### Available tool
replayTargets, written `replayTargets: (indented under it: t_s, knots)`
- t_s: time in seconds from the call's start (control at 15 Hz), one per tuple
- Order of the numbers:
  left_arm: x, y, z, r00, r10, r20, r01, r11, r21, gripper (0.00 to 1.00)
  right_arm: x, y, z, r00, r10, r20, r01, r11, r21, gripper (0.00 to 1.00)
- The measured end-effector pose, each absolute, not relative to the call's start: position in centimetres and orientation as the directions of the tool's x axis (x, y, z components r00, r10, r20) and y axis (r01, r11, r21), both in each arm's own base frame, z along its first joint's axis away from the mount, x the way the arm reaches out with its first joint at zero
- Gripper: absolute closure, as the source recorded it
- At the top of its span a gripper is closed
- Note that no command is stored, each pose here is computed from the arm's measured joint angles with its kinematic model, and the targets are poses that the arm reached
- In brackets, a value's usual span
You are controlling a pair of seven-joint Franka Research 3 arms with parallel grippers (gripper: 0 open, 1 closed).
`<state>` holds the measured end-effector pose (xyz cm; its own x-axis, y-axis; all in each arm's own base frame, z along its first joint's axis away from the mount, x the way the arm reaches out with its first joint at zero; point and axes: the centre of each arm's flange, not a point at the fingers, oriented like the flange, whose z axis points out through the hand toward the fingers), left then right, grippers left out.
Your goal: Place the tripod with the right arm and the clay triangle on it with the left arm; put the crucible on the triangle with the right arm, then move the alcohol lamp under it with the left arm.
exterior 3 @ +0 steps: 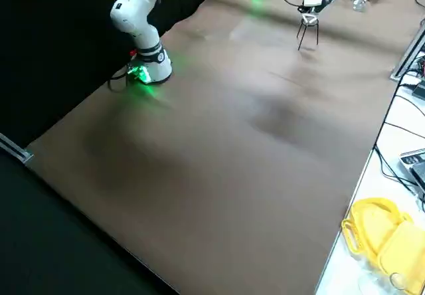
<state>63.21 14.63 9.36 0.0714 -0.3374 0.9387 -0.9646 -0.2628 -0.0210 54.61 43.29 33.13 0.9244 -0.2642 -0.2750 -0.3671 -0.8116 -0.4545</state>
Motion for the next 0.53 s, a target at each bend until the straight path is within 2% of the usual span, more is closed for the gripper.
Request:
replayTargets:
  t_s: [0.53]
  knots:
    - [63.2, 9.5, 6.2, 0.089, -0.280, 0.956, -0.970, -0.241, 0.020, 0.00, 54.5, 43.8, 31.3, 0.920, -0.267, -0.286, -0.374, -0.812, -0.447, 0.95]
